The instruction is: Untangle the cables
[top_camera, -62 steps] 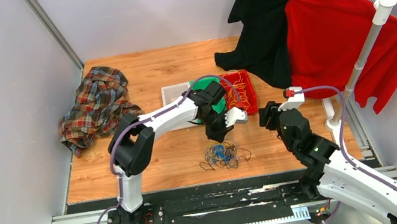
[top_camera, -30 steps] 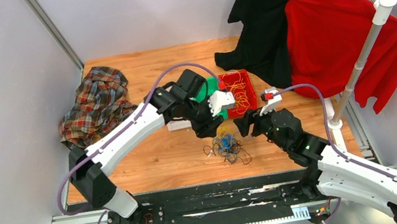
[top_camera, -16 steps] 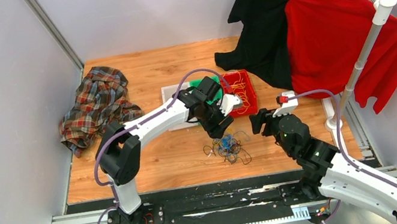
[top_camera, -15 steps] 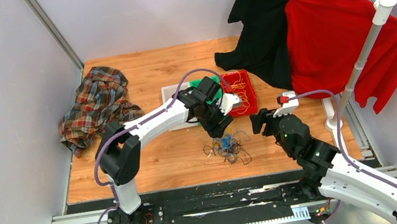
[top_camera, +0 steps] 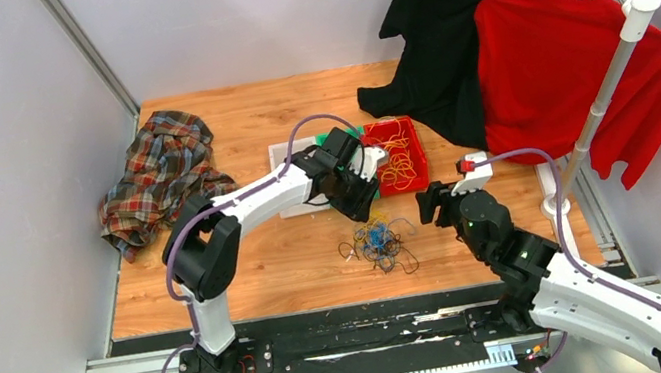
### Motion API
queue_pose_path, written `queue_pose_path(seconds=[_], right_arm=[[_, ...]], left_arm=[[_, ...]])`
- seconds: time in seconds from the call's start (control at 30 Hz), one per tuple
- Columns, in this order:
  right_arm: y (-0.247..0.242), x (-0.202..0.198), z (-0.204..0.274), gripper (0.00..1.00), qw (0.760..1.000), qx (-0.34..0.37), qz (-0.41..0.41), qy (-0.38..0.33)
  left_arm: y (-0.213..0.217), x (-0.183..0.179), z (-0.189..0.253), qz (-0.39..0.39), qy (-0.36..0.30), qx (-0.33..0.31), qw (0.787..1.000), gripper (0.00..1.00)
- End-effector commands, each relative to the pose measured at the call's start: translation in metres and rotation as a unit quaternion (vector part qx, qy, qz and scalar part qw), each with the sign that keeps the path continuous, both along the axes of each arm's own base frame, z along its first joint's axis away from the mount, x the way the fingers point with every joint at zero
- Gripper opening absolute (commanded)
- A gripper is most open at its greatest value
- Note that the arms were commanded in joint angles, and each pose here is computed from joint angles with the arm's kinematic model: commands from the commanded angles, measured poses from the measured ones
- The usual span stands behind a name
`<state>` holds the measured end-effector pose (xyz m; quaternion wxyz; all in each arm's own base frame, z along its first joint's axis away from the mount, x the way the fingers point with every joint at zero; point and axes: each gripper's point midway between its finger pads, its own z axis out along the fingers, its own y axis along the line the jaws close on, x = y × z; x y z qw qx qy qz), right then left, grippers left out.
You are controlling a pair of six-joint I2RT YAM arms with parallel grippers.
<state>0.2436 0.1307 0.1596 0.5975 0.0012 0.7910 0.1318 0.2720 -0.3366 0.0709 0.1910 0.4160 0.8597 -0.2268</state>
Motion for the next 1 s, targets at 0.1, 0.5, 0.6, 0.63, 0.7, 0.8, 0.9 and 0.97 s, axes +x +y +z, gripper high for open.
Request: queue_pose_path(seconds=[0.1,0.5,0.6,0.63,0.7,0.8,0.9,0.97], right_arm=[[-0.001,0.003,0.006,0.65,1.0,0.001,-0.008,-0.017],[0.039,0.008,0.009,0.72,0.997,0.025,0.07,-0.023],[0.052,0.01,0.013,0.73,0.995,0.028,0.096,-0.024],[0.057,0.01,0.014,0.73,0.994,0.03,0.104,-0.023],[0.065,0.01,0.018,0.73,0.992,0.037,0.121,-0.026],[0.075,0.01,0.03,0.74,0.988,0.056,0.139,-0.039],[0.084,0.009,0.042,0.74,0.983,0.076,0.158,-0.053],[0.093,0.007,0.048,0.74,0.979,0.088,0.175,-0.059]], left_arm=[[-0.003,-0.004,-0.012,0.008,0.017,-0.006,1.0,0.35],[0.0,-0.02,0.061,-0.019,-0.004,-0.056,0.998,0.01],[0.004,-0.031,0.085,-0.034,0.0,-0.067,0.997,0.01],[0.004,-0.033,0.094,-0.04,-0.002,-0.073,0.997,0.01],[0.004,-0.039,0.112,-0.056,-0.006,-0.087,0.995,0.01],[0.004,-0.048,0.136,-0.073,-0.01,-0.111,0.991,0.01],[0.002,-0.056,0.155,-0.088,-0.015,-0.135,0.987,0.01],[0.002,-0.061,0.166,-0.098,-0.016,-0.149,0.984,0.01]])
